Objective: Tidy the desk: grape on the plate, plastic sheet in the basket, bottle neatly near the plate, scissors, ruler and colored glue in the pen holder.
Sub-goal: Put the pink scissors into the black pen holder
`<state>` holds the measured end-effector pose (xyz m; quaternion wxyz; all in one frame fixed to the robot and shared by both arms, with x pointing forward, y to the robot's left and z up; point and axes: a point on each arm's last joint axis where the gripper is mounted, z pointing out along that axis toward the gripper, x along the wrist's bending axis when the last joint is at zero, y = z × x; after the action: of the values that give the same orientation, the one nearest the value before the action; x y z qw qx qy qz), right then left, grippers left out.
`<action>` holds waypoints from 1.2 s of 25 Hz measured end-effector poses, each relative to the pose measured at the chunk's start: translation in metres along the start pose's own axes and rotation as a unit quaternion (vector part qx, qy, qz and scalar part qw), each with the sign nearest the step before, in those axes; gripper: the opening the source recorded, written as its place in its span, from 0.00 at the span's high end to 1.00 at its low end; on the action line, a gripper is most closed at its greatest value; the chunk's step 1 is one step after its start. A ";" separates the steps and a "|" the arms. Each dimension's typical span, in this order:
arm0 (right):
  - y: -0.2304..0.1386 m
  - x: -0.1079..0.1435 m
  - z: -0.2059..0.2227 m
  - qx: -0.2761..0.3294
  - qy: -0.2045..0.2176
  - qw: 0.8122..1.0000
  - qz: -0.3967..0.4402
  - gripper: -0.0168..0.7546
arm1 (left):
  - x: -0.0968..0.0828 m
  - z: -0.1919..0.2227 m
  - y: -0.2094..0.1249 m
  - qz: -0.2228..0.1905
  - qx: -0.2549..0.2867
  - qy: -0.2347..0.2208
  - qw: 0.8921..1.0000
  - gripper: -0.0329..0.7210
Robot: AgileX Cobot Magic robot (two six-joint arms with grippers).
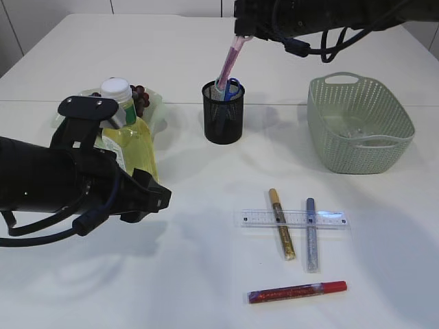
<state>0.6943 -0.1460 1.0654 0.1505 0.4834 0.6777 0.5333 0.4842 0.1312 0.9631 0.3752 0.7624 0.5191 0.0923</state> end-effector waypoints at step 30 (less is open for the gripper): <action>-0.036 -0.030 0.059 0.055 0.006 0.998 -0.021 0.39 | 0.000 0.000 0.000 0.044 0.000 0.001 0.999 0.43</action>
<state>0.7334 -0.1352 1.0018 0.1311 0.4732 0.7171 0.4946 0.4843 0.1313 0.9631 0.3706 0.7843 0.4852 0.1097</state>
